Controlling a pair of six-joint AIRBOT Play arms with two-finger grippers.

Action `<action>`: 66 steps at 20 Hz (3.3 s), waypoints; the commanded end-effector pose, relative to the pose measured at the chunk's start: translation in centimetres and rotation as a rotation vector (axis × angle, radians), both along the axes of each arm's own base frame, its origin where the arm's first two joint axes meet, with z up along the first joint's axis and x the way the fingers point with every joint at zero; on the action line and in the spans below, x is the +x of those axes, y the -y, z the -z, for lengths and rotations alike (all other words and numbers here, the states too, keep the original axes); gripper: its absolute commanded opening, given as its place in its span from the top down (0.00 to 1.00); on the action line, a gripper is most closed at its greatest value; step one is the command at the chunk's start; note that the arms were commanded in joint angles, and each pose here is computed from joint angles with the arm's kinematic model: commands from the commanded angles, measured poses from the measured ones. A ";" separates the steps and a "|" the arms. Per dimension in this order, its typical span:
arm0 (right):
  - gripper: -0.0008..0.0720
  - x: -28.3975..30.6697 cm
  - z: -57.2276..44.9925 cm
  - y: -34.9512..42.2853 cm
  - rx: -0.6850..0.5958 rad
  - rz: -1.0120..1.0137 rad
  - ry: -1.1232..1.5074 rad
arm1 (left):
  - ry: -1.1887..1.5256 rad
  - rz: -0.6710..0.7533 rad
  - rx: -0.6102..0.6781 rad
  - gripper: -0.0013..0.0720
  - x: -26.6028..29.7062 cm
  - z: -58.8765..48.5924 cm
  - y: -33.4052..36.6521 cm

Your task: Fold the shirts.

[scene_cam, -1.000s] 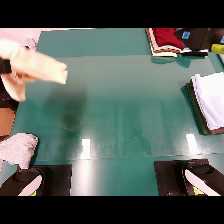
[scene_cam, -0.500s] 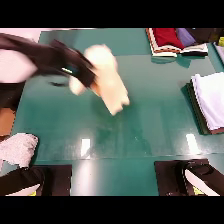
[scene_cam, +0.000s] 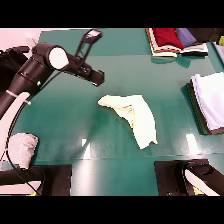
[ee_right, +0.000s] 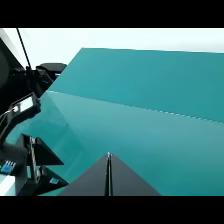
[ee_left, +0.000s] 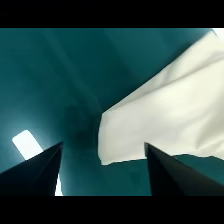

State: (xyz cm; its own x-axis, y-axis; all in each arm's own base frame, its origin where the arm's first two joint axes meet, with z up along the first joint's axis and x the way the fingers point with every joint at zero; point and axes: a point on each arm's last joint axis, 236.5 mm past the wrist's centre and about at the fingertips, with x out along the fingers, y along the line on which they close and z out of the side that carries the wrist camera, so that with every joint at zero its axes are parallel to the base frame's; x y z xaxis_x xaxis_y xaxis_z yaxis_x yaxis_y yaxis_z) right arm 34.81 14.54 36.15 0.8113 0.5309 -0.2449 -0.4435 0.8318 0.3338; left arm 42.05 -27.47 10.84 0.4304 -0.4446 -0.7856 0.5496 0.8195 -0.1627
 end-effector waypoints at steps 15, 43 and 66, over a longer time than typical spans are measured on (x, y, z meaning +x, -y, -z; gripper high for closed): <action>0.96 -2.8 18.8 5.5 -0.135 0.042 -0.617 | -0.428 -0.040 -0.192 0.94 -1.7 12.7 3.2; 0.97 -6.3 9.6 5.1 -0.217 0.018 -0.381 | 0.632 0.014 -0.190 0.94 -6.7 -29.6 -6.1; 0.97 -6.6 24.3 5.3 -0.144 0.042 -0.749 | -0.265 -0.302 -0.060 0.20 -0.4 5.0 -12.5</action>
